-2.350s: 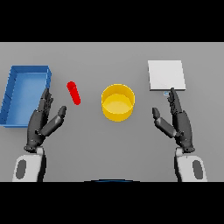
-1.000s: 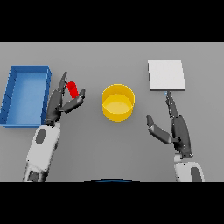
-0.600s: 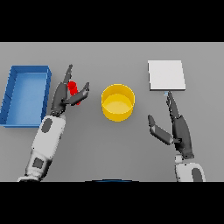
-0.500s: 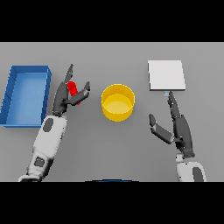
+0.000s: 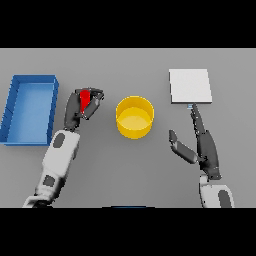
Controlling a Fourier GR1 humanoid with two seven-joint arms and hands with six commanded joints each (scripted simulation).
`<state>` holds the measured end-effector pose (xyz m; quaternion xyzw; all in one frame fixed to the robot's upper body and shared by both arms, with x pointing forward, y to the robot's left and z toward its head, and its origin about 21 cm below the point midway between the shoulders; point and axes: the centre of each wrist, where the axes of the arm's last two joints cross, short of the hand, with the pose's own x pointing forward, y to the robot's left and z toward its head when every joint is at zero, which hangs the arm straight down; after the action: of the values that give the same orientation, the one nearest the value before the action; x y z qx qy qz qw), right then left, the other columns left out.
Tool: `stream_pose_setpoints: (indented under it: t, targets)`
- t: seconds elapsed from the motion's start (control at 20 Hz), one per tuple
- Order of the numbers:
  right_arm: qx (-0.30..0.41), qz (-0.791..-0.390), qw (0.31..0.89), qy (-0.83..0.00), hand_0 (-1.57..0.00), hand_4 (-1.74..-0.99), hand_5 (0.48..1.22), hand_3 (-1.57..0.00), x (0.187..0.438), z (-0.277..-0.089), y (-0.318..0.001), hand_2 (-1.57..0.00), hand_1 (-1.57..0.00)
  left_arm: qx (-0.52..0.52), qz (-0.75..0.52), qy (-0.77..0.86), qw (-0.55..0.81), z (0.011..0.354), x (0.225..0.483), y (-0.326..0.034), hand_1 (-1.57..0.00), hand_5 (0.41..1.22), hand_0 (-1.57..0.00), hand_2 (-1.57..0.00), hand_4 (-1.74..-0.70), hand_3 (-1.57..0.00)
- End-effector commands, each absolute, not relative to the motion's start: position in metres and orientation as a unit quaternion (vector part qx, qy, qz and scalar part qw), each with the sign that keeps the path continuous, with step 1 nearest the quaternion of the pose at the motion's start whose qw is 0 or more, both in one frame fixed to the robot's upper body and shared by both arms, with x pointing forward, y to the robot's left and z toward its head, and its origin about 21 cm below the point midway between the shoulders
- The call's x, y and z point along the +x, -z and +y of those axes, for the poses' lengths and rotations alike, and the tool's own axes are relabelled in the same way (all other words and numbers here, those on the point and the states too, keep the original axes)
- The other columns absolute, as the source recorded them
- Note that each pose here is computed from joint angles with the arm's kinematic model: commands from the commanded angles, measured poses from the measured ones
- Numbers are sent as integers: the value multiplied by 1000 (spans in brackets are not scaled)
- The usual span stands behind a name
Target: Pick up the red beaker and tilt it to pour out 1 green nut into yellow bowl. Pick up the yellow bowl and place it on the metallic measuring scale.
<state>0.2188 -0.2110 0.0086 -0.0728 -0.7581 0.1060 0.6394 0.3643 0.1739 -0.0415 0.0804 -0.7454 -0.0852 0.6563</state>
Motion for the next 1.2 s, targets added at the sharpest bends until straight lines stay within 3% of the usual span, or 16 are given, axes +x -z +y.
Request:
stream_pose_setpoints:
  t: [0.0,0.35,0.6,0.85,1.15]
  targets:
    - [-72,-756,642,-109,1,-1207,677,1,218,-208,-6,1,1,83,-746,81,656,174,364,40,-1409,1127,-1403,-1408,-1654,-1336]
    - [-100,-759,632,-124,1,-1116,656,1,219,-207,-7,1,1,102,-770,134,616,177,375,1,-1537,1127,-1536,-1537,-1723,-1522]
    - [-106,-758,629,-132,1,-1092,661,1,218,-210,-7,1,1,176,-750,306,559,174,382,-40,-1560,1136,-1559,-1560,-1735,-1555]
    - [-102,-756,633,-130,1,-1092,664,1,215,-207,-6,1,1,194,-730,371,540,169,375,-47,-1560,1136,-1559,-1560,-1735,-1555]
    - [-95,-763,624,-138,1,-1056,692,1,218,-208,-9,1,1,269,-655,561,429,137,390,-81,-1568,1177,-1568,-1568,-1739,-1567]
